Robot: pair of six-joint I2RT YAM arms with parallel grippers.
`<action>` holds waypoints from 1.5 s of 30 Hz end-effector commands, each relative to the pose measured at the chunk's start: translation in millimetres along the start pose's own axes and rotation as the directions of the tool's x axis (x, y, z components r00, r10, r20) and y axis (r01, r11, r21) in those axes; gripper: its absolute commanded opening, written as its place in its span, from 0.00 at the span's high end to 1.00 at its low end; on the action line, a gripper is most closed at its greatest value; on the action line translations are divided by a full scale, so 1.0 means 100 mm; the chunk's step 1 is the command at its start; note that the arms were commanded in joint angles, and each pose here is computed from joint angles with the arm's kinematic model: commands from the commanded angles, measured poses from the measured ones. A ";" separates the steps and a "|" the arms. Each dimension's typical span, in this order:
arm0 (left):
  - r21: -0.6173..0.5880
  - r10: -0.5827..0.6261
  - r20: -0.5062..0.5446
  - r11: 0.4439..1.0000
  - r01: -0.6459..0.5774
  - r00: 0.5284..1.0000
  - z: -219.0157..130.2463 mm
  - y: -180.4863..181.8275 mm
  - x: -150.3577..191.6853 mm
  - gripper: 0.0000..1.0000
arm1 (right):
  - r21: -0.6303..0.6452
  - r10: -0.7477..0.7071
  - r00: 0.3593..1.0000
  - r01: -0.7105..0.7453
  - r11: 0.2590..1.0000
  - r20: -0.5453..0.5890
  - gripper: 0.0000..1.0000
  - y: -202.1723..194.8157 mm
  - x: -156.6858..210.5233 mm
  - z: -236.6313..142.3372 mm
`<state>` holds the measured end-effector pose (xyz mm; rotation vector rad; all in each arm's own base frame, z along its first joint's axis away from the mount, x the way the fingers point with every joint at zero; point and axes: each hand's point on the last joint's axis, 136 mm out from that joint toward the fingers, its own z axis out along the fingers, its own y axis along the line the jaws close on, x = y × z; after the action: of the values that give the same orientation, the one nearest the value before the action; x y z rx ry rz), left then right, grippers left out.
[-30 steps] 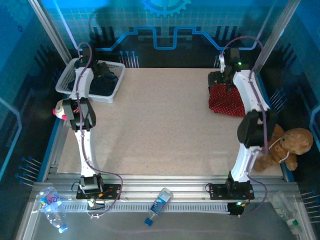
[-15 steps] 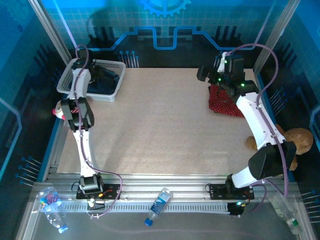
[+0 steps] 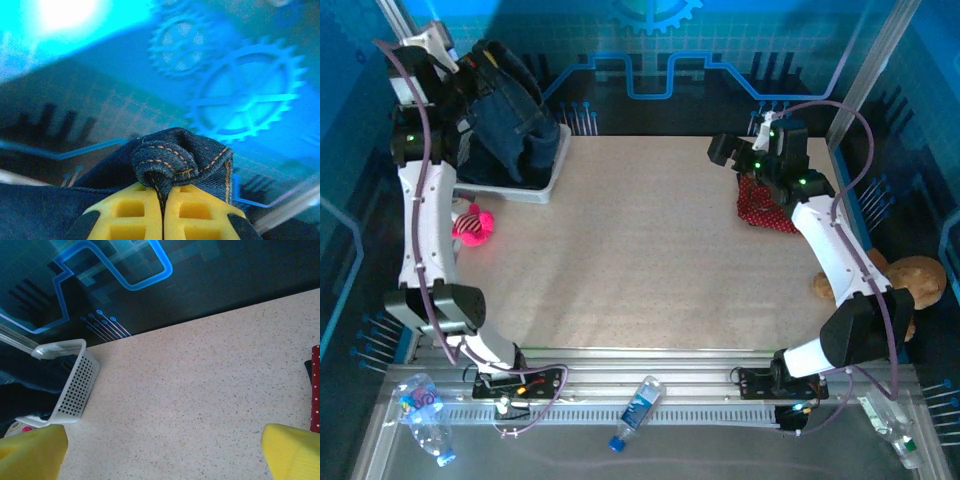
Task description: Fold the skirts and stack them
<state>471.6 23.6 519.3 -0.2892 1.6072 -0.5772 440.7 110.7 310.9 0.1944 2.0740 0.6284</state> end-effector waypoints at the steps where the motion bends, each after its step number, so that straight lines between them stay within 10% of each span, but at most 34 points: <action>1: 0.214 0.034 0.033 0.976 -0.040 0.999 -0.21 -0.68 -0.17 1.00 | -0.040 0.007 0.999 -0.005 0.999 0.035 0.00 0.10 -0.05 -0.06; 10: 0.432 0.055 -0.007 0.900 -0.046 0.998 -0.58 -1.46 -0.12 1.00 | -0.273 -0.121 0.988 0.142 0.951 0.093 0.00 0.45 0.02 -0.09; 16: 0.481 0.038 -0.068 0.877 0.000 0.997 -0.60 -1.62 0.03 1.00 | -0.462 -0.482 0.847 0.528 0.713 0.224 0.00 1.12 0.41 -0.14; 24: 0.497 -0.011 -0.263 0.856 0.145 0.965 -0.37 -1.67 0.78 1.00 | -0.584 -0.672 0.683 0.680 0.444 0.285 0.00 1.51 1.09 0.02; 27: 0.486 -0.040 -0.313 0.852 0.196 0.949 -0.31 -1.63 0.96 1.00 | -0.518 -0.742 0.602 0.753 0.405 0.294 0.00 1.49 1.28 0.27; 38: 0.437 -0.077 -0.385 0.862 0.255 0.920 -0.24 -1.48 1.25 1.00 | -0.567 -0.655 0.653 0.724 0.393 0.380 0.04 2.08 1.32 0.85; 44: 0.391 -0.030 -0.376 0.901 0.188 0.926 -0.31 -1.34 1.24 1.00 | -0.419 -0.639 0.613 0.788 0.451 0.465 1.00 2.04 1.00 0.68; 45: 0.371 -0.016 -0.357 0.915 0.158 0.934 -0.36 -1.28 1.19 1.00 | -0.413 -0.636 0.618 0.785 0.463 0.462 1.00 1.95 0.91 0.57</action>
<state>426.7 -152.6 454.0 -0.0131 1.8428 -1.1472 416.7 361.4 259.2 -1.0063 1.5275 0.7098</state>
